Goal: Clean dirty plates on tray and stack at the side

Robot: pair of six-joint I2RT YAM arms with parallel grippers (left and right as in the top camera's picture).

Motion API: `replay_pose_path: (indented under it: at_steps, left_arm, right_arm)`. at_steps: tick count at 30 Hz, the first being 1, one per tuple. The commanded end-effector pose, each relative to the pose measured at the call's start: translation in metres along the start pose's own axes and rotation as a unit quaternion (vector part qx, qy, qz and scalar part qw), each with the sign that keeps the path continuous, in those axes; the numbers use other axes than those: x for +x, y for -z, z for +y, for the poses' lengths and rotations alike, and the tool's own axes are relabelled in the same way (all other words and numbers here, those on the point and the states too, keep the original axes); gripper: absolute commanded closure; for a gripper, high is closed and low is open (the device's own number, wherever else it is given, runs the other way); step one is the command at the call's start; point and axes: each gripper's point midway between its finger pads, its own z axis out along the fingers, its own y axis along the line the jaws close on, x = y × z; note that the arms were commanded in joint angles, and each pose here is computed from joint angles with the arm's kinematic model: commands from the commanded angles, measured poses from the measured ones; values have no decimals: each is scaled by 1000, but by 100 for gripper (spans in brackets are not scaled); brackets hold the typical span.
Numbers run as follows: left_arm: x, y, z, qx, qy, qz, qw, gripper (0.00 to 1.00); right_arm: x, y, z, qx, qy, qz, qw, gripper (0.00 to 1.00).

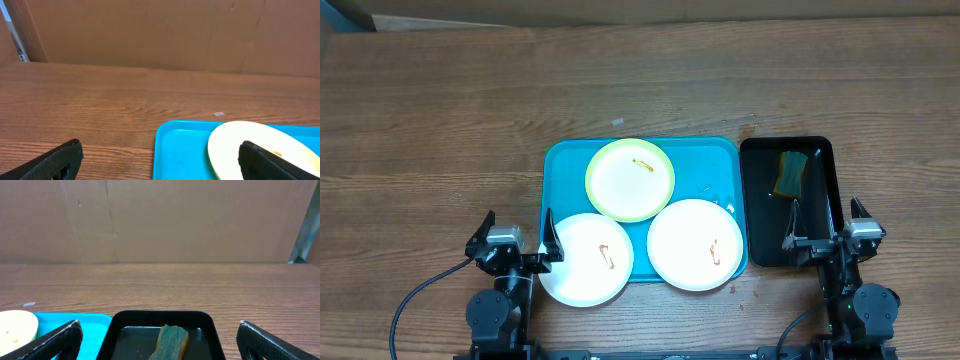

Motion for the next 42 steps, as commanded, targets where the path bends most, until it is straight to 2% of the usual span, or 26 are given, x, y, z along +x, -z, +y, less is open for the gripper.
replay_pose_path:
  at_steps: [1,33,36,42]
  left_arm:
    - [0,0,2,-3,-11,-4,1000,0]
    - [-2,0,1,-3,-11,-7,1000,0]
    - [-3,0,1,-1,7,-9,1000,0]
    - [-18,7,-23,66,14,-10,998,0]
  right_arm:
    - [2,0,2,-3,1,-2,1000,0]
    - [2,0,2,-3,1,-2,1000,0]
    - [2,0,2,-3,1,-2,1000,0]
    - [2,0,2,-3,1,-2,1000,0]
